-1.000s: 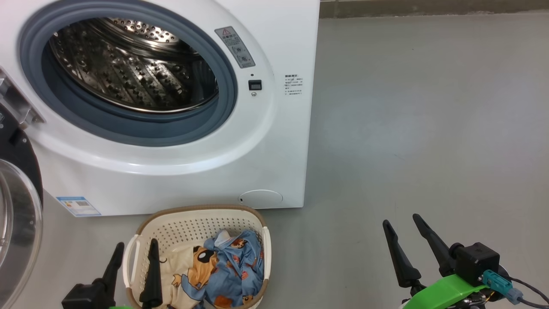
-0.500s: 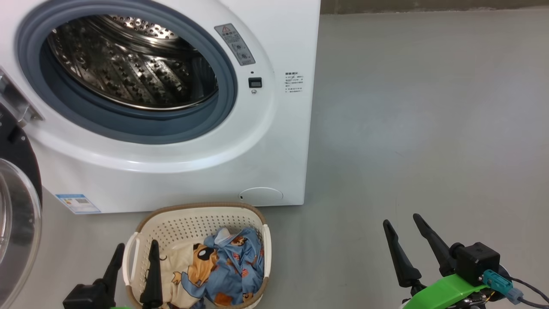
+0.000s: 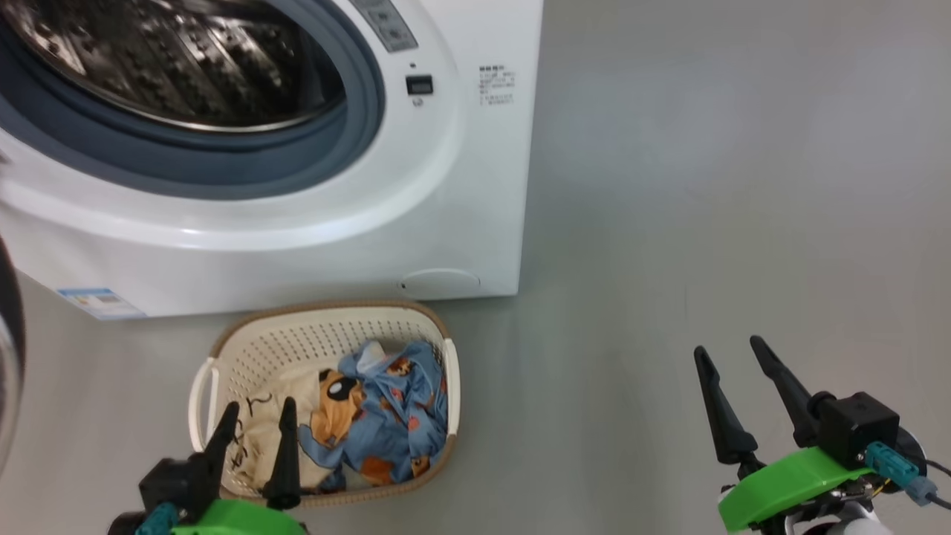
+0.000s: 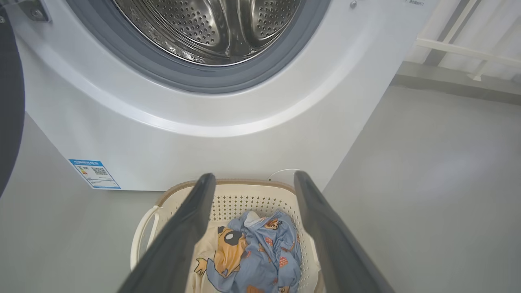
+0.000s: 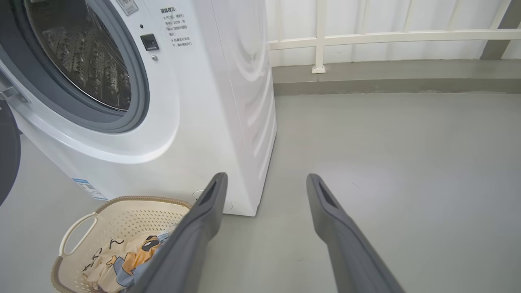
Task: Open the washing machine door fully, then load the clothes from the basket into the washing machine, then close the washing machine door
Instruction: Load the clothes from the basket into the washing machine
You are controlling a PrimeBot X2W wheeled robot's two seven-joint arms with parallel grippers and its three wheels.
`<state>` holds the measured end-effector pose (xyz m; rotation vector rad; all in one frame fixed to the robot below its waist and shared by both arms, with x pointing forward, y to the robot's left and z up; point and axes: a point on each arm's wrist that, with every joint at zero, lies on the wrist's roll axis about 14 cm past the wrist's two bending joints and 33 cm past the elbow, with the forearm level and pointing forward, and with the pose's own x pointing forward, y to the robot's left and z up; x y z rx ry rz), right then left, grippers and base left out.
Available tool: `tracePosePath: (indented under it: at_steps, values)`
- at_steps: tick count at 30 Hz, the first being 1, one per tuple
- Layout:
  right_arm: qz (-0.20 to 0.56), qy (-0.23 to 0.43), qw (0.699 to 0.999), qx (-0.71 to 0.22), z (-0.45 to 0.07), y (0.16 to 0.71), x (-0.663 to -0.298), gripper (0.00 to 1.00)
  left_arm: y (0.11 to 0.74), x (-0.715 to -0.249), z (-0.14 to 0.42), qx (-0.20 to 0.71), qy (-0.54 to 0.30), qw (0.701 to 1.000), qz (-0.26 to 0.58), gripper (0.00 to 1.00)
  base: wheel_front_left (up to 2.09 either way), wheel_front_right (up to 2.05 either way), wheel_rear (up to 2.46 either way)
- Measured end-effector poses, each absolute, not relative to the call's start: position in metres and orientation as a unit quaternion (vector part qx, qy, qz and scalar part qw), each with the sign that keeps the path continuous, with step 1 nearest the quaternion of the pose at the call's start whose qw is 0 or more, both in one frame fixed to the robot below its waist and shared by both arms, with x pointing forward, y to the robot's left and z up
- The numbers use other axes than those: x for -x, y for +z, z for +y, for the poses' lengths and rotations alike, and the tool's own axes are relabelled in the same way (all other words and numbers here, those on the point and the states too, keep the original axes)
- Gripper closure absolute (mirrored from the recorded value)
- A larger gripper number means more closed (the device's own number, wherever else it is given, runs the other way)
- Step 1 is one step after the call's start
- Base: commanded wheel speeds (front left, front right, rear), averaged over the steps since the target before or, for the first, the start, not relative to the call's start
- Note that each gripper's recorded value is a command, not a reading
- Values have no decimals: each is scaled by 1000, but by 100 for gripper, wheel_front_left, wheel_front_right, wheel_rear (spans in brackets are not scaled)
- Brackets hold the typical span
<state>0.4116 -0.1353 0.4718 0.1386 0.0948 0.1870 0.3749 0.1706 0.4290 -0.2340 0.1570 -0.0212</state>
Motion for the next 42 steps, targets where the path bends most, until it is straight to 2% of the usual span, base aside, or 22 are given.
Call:
tracePosePath:
  at_steps: [7,17,32,42]
  values:
    - [67,82,992,-68,-142,452,-428,0,382,-403,155,113,-39,982,148,0,0,0,0]
    - [102,54,992,-49,-163,415,-442,0,286,-425,145,74,-81,945,308,0,0,0,0]
    - [133,-21,991,-27,-217,375,-438,0,171,-432,103,65,-144,858,489,0,0,0,0]
    - [156,-66,985,-27,-245,353,-424,0,116,-438,96,47,-153,812,562,0,0,0,0]
